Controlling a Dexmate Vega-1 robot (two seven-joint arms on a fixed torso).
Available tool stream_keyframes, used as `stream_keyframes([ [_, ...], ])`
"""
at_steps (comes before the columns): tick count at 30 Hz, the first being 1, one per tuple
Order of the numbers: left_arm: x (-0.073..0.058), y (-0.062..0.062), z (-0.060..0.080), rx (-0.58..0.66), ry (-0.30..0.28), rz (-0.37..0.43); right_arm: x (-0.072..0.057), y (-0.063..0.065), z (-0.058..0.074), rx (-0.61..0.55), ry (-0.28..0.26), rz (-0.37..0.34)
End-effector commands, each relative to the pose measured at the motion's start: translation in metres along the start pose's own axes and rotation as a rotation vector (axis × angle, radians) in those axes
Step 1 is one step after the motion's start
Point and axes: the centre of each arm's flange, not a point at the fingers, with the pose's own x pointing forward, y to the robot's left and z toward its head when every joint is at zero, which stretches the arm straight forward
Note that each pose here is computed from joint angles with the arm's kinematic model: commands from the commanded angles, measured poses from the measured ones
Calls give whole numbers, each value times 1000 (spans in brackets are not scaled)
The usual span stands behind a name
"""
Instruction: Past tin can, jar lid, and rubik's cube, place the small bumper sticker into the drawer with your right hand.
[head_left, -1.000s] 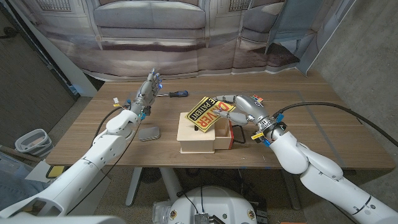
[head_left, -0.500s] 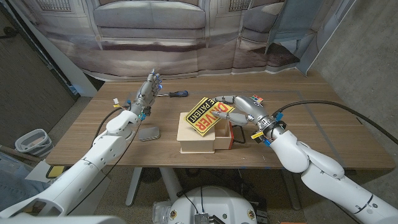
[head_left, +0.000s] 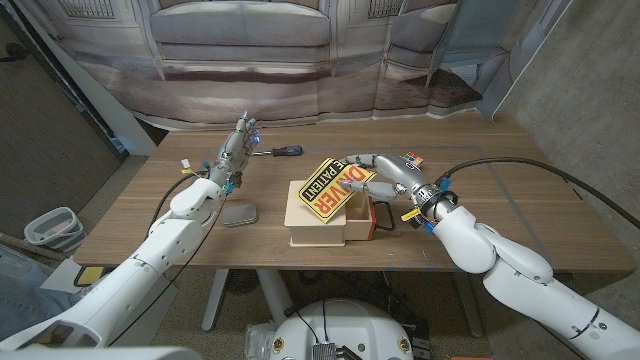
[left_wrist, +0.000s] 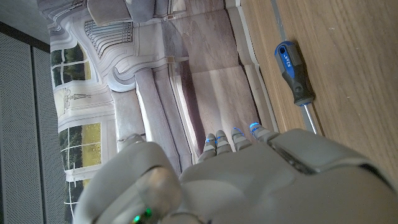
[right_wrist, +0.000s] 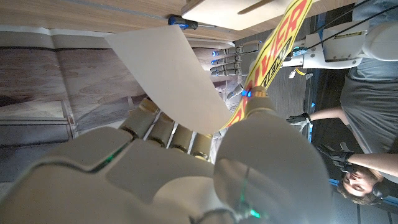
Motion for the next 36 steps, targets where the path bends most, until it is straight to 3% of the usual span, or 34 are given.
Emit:
stream_keyframes([
  [1,-2,-3,-1,1,3,-3,-1,7,-4,-26,23,28],
  [18,-8,-2,-1,2,6,5,-4,13,-8,-36,63,60],
  [36,-3,-4,-5,-16,3,-4,-4,13,-11,-38,75,60],
])
